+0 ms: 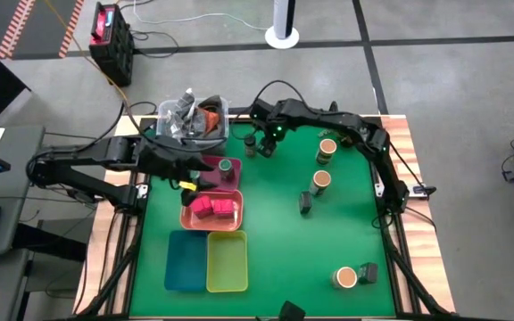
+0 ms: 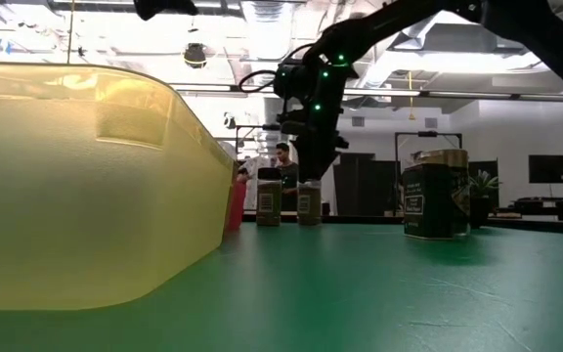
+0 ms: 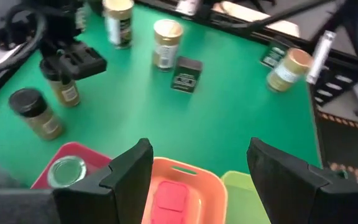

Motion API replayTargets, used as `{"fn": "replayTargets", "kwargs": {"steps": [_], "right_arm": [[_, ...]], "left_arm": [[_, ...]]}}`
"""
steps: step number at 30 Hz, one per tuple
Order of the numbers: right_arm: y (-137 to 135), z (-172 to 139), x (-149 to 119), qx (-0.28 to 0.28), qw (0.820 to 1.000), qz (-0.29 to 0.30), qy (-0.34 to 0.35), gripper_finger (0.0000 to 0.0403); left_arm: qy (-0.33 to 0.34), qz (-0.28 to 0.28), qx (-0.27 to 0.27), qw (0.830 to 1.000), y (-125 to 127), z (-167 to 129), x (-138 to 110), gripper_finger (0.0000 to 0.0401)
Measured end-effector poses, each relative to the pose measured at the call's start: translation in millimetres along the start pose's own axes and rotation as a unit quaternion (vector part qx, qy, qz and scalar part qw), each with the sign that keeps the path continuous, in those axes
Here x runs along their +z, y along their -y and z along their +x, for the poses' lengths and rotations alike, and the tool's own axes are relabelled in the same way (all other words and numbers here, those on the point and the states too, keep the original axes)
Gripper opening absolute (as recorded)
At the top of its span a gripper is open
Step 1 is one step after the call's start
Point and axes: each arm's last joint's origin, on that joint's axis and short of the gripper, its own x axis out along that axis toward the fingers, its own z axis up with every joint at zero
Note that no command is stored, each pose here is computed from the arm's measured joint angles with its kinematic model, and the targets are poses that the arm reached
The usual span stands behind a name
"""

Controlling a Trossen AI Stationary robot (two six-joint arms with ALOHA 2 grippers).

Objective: Sort spices by type
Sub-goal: Put the right black seasoning bottle into the blue bin

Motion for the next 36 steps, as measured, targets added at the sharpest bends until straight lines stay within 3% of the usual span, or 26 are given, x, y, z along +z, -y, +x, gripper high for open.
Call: {"fn": "replayTargets", "kwargs": {"steps": [6, 11, 21, 26, 29, 36], "right_arm": [[-18.0, -15.7, -14.0, 0.004, 0.999, -0.020, -0.046, 0.0233], [-38.8, -39.8, -22.1, 0.011, 0.999, -0.034, -0.039, 0.0230], [-92.6, -104.1, -38.9, 0.054, 0.997, -0.030, 0.055, 0.0233], [-126.1, -124.7, -47.5, 0.090, 0.990, -0.044, 0.104, 0.0233], [-141.4, -131.0, -50.2, 0.107, 0.984, -0.056, 0.128, 0.0233], [-163.0, -138.2, -53.3, 0.132, 0.974, -0.080, 0.165, 0.0234]], "left_arm": [[0.000, 0.049, -0.012, 0.999, -0.4, -1.8, -1.7, 0.0249], [0.014, 0.067, 0.020, 0.997, -6.3, 10.2, -7.2, 0.0249], [0.017, -0.012, 0.058, 0.998, -14.8, 51.3, -37.0, 0.0249], [0.019, -0.006, 0.080, 0.997, -17.7, 64.4, -45.4, 0.0250], [0.049, 0.006, 0.062, 0.997, -15.0, 69.9, -39.2, 0.0250], [0.048, 0.030, -0.008, 0.998, -9.4, 84.4, -37.3, 0.0250]]}}
